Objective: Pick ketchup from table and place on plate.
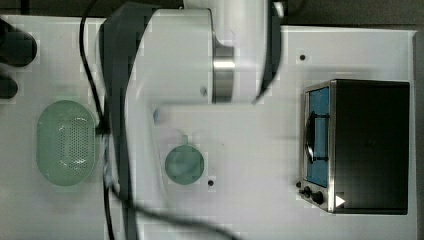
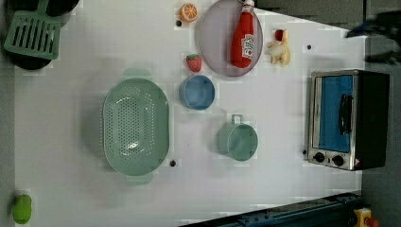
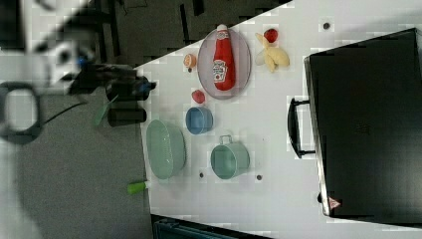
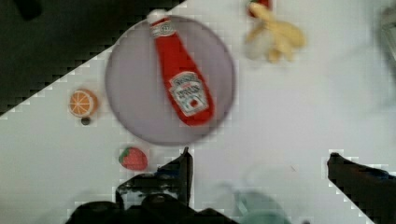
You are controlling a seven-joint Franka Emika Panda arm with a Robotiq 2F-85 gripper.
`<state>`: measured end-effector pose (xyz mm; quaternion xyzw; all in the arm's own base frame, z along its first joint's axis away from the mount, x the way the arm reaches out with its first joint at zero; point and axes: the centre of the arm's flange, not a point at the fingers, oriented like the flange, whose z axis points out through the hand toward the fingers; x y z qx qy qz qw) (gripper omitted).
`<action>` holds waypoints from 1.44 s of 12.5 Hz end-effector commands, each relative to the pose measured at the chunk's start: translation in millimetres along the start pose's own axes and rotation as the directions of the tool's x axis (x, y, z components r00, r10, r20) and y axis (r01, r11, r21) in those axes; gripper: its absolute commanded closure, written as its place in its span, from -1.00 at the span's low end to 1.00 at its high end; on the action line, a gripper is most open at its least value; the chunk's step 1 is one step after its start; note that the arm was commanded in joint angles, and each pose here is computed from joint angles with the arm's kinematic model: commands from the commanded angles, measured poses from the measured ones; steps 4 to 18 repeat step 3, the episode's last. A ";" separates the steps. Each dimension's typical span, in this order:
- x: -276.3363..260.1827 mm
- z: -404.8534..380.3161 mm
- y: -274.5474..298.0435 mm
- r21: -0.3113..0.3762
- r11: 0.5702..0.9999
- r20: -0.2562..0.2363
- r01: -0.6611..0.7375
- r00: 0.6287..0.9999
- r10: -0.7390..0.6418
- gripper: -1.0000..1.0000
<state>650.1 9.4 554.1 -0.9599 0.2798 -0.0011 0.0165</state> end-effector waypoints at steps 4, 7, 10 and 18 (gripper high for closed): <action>-31.2 -16.1 34.0 -0.080 0.978 0.044 -0.195 0.979 0.199 -1.00; -31.2 -16.1 34.0 -0.080 0.978 0.044 -0.195 0.979 0.199 -1.00; -31.2 -16.1 34.0 -0.080 0.978 0.044 -0.195 0.979 0.199 -1.00; -31.2 -16.1 34.0 -0.080 0.978 0.044 -0.195 0.979 0.199 -1.00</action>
